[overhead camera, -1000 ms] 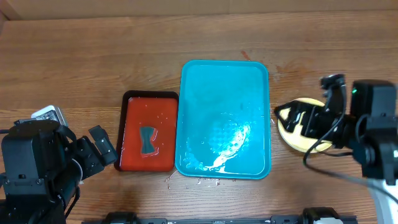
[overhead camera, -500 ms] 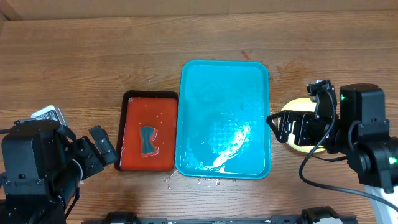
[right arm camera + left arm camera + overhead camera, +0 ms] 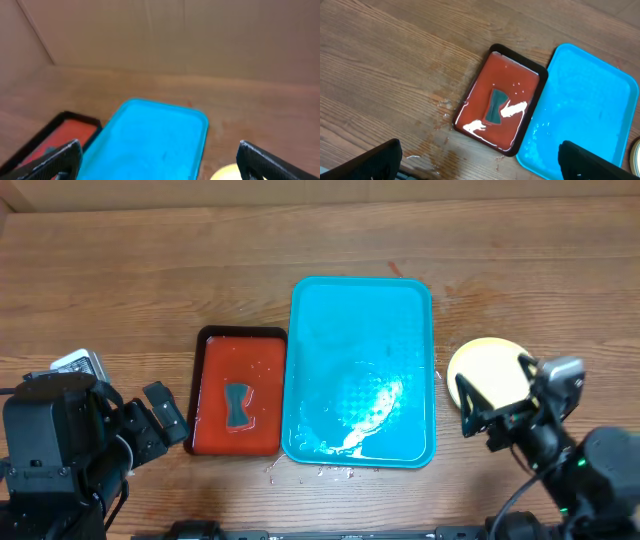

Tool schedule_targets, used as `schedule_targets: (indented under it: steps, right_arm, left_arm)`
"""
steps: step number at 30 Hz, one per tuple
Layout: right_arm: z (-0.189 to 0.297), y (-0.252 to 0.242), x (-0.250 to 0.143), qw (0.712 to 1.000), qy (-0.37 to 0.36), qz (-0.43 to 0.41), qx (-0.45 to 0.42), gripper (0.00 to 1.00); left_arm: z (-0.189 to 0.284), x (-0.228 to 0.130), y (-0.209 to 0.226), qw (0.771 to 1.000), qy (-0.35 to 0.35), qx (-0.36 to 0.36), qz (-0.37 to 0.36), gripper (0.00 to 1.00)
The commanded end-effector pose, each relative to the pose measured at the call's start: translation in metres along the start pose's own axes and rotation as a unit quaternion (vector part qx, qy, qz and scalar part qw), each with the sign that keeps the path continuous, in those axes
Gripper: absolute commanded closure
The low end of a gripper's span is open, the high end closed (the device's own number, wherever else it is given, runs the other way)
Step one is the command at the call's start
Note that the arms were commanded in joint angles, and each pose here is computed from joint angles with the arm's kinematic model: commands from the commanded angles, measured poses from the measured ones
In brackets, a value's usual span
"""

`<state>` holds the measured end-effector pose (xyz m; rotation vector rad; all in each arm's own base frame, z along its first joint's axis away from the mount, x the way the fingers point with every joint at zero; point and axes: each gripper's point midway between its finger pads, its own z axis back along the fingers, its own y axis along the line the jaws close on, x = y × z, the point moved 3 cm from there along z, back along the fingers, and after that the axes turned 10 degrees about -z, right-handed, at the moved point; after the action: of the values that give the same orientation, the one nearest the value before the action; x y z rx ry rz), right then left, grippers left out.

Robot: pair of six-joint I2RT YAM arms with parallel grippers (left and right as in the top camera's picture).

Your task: Clean dirty plates on tray and stack at the side

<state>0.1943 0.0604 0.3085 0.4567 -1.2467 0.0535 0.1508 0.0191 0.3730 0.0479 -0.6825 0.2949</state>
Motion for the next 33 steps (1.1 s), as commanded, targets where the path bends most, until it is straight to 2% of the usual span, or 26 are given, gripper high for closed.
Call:
schedule_targets:
  steps: [1, 7, 15, 33]
  right_arm:
    - [-0.009, -0.014, -0.042, 1.000, 0.002, 0.005, -0.003, 0.00]
    - [-0.025, -0.022, -0.092, 0.997, -0.053, 0.023, 0.044, 0.00]
    - [-0.039, -0.024, -0.112, 0.987, -0.127, 0.046, 0.086, 0.00]
    - [-0.043, -0.028, -0.123, 0.990, -0.105, 0.038, 0.081, 0.00]
  left_arm:
    - [0.002, 0.001, 0.002, 1.000, -0.007, 0.004, -0.004, 0.00]
    - [0.002, 0.001, 0.002, 1.000, -0.007, 0.004, -0.004, 0.00]
    - [0.002, 0.001, 0.002, 1.000, -0.007, 0.004, -0.004, 0.00]
    - [0.002, 0.001, 0.002, 1.000, -0.007, 0.004, -0.004, 0.00]
